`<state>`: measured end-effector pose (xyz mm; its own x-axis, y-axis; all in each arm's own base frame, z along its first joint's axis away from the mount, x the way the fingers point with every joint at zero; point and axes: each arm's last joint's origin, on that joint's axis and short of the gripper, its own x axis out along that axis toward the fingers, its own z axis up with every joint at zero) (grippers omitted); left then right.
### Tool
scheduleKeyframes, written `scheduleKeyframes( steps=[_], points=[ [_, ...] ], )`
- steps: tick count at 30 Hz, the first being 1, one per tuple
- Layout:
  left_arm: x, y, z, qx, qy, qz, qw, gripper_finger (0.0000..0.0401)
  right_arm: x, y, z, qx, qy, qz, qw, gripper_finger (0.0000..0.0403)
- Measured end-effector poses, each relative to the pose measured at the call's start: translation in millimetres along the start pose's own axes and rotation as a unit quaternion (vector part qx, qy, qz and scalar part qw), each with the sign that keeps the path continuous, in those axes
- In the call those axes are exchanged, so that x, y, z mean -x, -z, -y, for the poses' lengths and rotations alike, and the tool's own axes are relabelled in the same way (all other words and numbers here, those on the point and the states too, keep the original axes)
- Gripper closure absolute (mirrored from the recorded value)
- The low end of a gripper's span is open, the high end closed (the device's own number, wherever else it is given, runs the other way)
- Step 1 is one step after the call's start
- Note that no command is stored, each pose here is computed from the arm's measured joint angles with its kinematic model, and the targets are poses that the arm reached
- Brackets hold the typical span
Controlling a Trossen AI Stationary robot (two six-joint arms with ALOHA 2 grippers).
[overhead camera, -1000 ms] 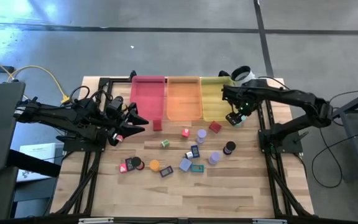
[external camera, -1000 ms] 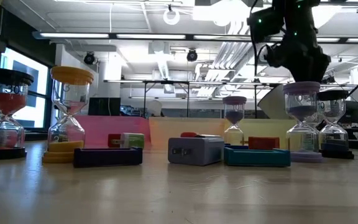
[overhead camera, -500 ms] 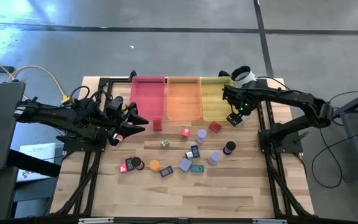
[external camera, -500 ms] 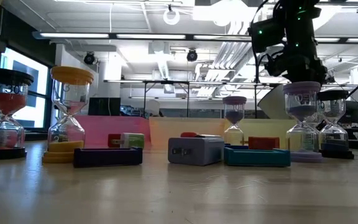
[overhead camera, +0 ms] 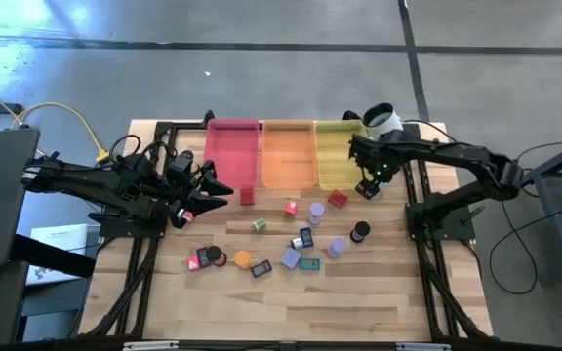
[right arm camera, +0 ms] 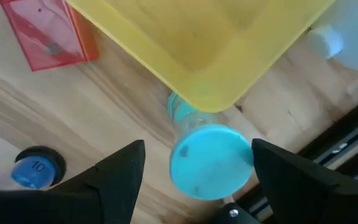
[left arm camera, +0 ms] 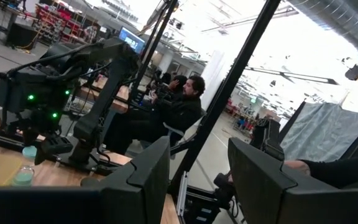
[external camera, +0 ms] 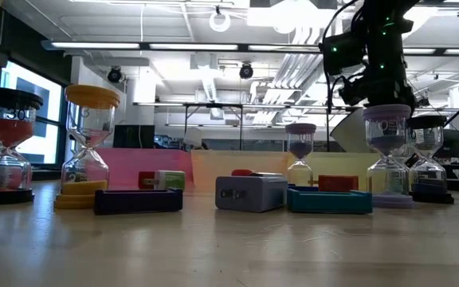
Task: Pick & Place Office items
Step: Put the blue hourglass into the yellow bin
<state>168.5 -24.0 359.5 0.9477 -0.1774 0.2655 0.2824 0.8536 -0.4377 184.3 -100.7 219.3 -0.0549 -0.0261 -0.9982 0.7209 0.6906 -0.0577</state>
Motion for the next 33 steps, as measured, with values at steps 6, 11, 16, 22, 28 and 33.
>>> scheduleKeyframes(
  steps=[6,11,16,22,28,33],
  points=[
    [0.0,0.0,0.0,0.000,0.000,0.000,1.000,0.0242,-13.5,5.4,1.0,0.003,0.004,-0.016,1.000,0.0119],
    [0.0,0.0,0.0,0.000,0.000,0.000,1.000,0.0242,-19.8,3.8,0.0,0.004,-0.002,-0.001,1.000,0.0119],
    [0.0,0.0,0.0,0.000,0.000,0.000,1.000,0.0242,-22.8,3.5,1.7,0.003,-0.006,0.000,1.000,0.0119],
    [0.0,0.0,0.0,0.000,0.000,0.000,1.000,0.0242,-23.0,3.4,2.4,0.002,-0.008,-0.001,1.000,0.0137],
    [0.0,0.1,0.0,0.000,0.000,0.000,1.000,0.0242,-23.0,3.4,2.5,0.009,-0.008,-0.001,1.000,0.0196],
    [-0.1,0.1,0.0,0.000,0.000,0.000,1.000,0.0242,-22.9,3.6,2.7,0.022,-0.005,-0.001,1.000,0.0221]
  ],
)
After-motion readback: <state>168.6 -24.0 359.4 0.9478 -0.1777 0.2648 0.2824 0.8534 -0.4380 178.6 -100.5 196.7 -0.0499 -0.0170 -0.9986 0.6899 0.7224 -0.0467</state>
